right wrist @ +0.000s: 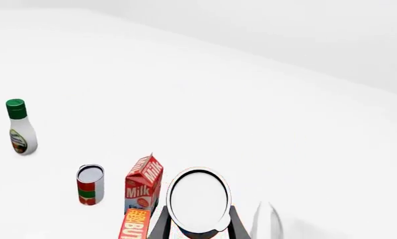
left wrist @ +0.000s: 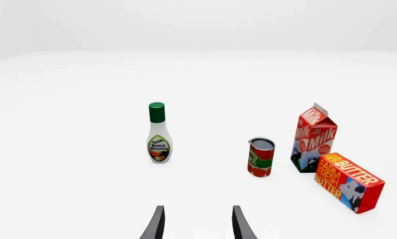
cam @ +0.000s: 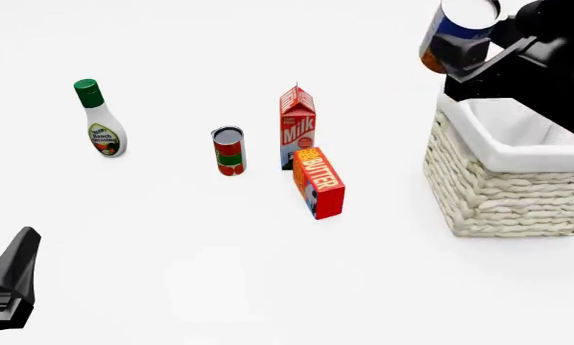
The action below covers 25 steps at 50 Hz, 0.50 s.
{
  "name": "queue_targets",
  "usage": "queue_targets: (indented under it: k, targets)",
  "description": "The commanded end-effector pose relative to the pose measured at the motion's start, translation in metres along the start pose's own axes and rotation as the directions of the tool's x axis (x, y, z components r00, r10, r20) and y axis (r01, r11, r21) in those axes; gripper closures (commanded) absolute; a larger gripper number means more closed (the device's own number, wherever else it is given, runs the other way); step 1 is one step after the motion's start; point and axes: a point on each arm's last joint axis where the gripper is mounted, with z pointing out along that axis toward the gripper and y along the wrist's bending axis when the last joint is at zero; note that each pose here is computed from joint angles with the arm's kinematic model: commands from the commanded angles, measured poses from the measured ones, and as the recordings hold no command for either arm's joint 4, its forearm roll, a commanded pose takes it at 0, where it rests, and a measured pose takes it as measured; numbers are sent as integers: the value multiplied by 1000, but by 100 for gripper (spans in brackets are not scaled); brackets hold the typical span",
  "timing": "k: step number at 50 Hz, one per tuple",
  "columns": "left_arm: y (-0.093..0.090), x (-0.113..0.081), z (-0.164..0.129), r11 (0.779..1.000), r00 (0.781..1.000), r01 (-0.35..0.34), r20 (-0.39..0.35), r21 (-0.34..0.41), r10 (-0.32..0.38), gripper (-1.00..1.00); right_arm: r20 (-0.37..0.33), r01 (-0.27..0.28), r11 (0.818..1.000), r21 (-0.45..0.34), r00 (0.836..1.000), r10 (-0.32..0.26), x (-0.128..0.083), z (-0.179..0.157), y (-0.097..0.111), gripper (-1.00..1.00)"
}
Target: Pick the alphabet soup and place it in the basket.
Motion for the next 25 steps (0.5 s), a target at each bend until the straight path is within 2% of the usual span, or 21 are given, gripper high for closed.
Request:
queue_targets:
  k: [1, 13, 17, 25]
  targets:
    - [0, 0, 0, 1000, 1000, 0, 0, 0, 0, -100, -3, -6, 995, 99, 1000, 6, -5, -15, -22, 100]
    - [0, 0, 0, 1000, 1000, 0, 0, 0, 0, -100, -34, 15, 981, 192, 999, -9, -7, -28, -42, 100]
    - [0, 0, 0, 1000, 1000, 0, 0, 0, 0, -100, -50, 32, 969, 244, 999, -20, -11, -34, -53, 100]
    - [0, 0, 0, 1000, 1000, 0, 0, 0, 0, -100, -69, 46, 956, 289, 997, -27, -11, -41, -62, 100]
